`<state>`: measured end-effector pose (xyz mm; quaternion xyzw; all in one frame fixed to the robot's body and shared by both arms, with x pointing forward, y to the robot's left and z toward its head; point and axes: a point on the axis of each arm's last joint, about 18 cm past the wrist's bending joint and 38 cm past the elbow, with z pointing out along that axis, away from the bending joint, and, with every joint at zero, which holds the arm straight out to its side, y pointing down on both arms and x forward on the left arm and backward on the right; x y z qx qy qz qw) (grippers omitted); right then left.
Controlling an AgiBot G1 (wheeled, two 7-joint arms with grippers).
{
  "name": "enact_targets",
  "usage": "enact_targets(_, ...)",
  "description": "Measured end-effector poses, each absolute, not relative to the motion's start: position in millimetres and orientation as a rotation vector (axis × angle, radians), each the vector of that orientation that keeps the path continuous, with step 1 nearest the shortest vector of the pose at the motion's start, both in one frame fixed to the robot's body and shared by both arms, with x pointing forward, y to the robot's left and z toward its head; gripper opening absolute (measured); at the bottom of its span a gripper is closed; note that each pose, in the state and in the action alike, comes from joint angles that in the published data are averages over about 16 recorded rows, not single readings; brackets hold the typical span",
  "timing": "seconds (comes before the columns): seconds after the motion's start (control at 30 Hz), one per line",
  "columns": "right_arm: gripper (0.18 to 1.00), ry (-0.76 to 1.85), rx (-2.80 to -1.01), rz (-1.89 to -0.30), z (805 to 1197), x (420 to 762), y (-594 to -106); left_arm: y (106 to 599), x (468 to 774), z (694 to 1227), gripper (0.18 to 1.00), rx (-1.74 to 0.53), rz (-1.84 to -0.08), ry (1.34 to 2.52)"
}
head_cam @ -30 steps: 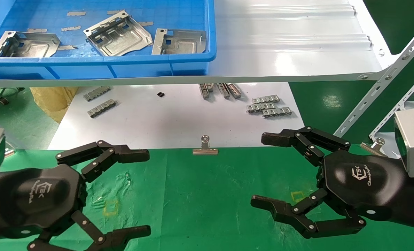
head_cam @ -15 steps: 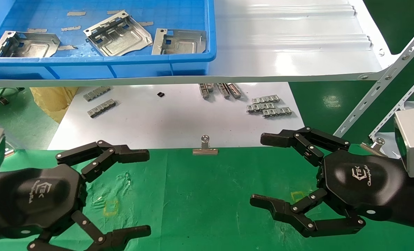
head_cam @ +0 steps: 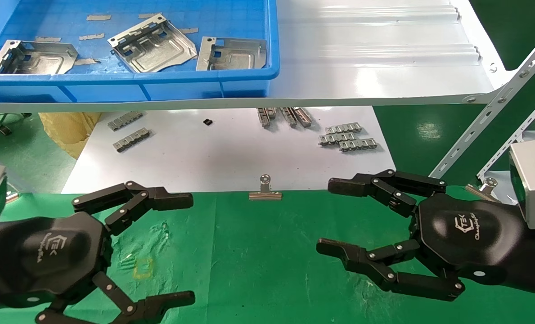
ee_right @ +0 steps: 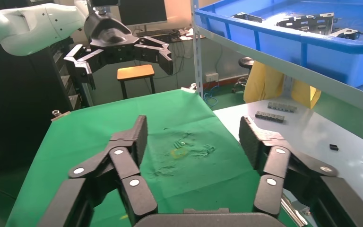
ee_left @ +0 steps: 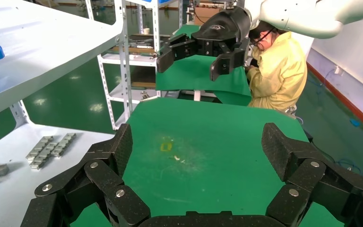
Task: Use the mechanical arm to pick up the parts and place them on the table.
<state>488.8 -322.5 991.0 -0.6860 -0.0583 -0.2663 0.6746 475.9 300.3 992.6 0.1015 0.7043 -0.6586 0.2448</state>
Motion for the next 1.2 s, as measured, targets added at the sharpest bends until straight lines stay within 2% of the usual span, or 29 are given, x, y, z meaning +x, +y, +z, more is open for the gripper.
enact_targets(0.5,0.47,-0.131,-1.543,-0.599,991.0,488.7,-322.4,299.8,475.3,994.7,1.001,0.287,-1.794,1.917)
enact_targets(0.73,0.332,-0.131,-1.543,-0.599,991.0,488.7,-322.4,297.6,480.9,1024.1,1.001,0.333,-1.745,1.857)
enact_targets(0.93,0.252,-0.131,-1.543,-0.599,991.0,488.7,-322.5,298.8,507.1,1083.1,1.001,0.329,-1.668,1.737)
enact_targets(1.2,0.203,-0.131,-1.543,-0.599,991.0,488.7,-322.5,305.6,569.7,1177.7,1.001,0.145,-1.566,1.563)
